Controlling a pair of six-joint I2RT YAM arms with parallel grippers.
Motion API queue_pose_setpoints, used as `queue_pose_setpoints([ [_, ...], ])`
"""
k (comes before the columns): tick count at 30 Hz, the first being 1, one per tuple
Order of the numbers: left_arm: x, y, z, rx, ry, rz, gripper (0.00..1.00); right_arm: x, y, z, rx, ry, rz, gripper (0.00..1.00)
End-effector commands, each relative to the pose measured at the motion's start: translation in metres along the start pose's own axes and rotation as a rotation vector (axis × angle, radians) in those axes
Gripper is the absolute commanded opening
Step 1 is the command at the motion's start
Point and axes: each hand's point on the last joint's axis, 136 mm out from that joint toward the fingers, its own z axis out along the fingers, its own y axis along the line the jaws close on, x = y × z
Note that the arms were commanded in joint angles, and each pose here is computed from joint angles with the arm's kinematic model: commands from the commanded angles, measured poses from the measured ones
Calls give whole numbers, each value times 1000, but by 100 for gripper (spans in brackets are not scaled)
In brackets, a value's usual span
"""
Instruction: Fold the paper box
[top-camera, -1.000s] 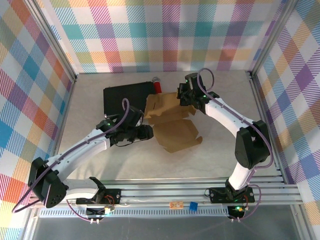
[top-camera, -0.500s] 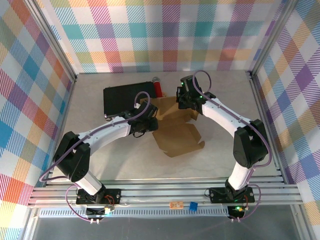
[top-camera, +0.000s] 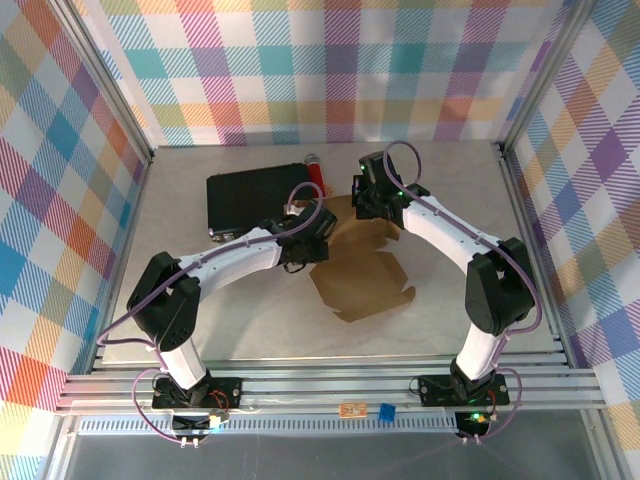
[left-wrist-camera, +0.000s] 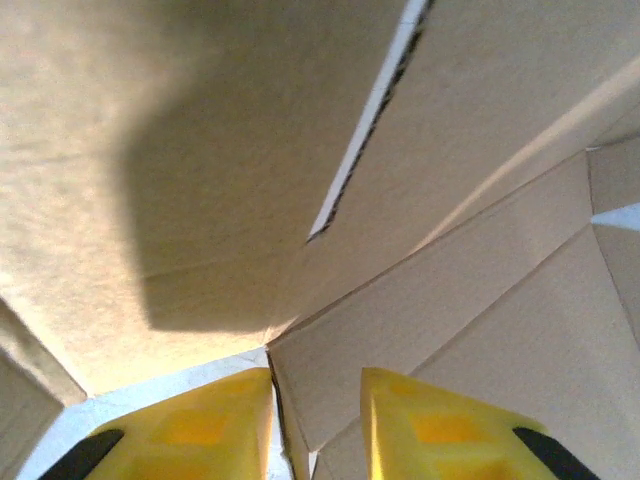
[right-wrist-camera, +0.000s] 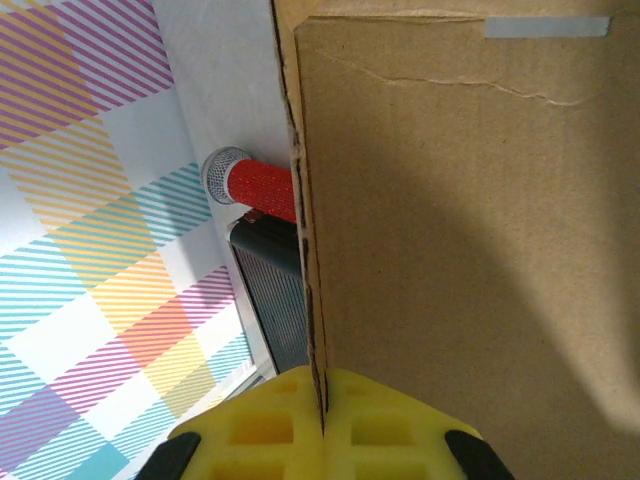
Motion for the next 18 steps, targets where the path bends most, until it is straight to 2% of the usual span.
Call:
queue_pose_setpoints([
  [1, 1, 4, -1, -63, 4, -14, 24, 3, 5, 1, -8, -6, 8, 0],
  [7, 4, -1, 5, -107, 21, 29, 22, 3, 4, 1, -5, -6, 6, 0],
  [10, 7, -7, 7, -113, 28, 74, 42, 3, 3, 1, -2, -5, 4, 0],
  [12, 2, -11, -3, -117, -2, 104, 50, 2, 2, 0, -1, -7, 1, 0],
  [15, -19, -17, -37, -52, -97, 102, 60, -3, 2, -3, -7, -21, -26, 0],
  [18, -44, -21, -88, 69, -204, 104, 66, -12, 5, -8, -7, -35, -78, 0],
])
